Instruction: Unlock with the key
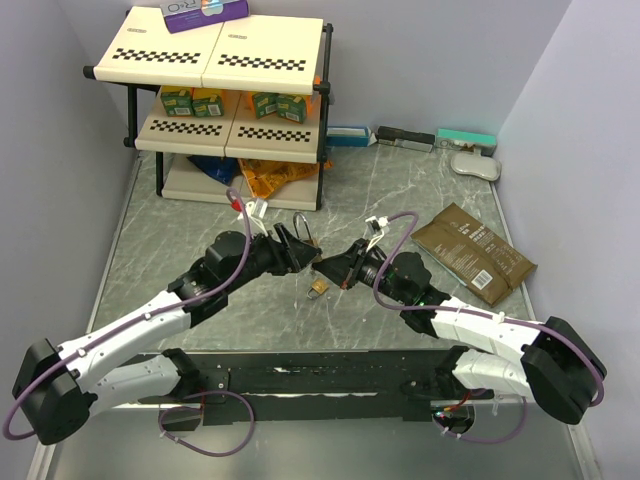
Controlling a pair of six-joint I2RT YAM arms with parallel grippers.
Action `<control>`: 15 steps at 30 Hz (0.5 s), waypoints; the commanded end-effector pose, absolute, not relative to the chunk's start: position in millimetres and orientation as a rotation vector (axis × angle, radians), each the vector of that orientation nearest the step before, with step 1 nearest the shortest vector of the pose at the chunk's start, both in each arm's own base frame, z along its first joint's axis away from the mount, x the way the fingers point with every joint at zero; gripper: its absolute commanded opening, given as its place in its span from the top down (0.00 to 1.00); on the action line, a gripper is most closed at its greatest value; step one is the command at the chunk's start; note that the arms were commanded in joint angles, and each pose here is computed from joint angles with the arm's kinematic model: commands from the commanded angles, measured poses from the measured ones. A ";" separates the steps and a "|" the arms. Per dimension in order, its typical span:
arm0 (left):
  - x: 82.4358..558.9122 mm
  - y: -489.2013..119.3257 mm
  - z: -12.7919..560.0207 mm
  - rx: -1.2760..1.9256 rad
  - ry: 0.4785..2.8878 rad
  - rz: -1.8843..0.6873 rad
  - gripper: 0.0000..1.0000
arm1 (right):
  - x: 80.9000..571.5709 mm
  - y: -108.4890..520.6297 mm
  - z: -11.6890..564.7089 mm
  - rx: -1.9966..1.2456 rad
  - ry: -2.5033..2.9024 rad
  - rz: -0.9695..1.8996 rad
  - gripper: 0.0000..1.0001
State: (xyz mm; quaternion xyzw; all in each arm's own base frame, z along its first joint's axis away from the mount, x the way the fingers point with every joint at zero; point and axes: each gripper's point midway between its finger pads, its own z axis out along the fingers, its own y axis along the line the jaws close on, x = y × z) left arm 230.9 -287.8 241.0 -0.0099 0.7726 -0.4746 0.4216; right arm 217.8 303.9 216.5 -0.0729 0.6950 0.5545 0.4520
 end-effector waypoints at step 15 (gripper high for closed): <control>240.3 -298.2 238.5 -0.101 2.036 -1.093 0.99 | 242.4 285.5 229.7 -0.155 1.655 1.232 0.98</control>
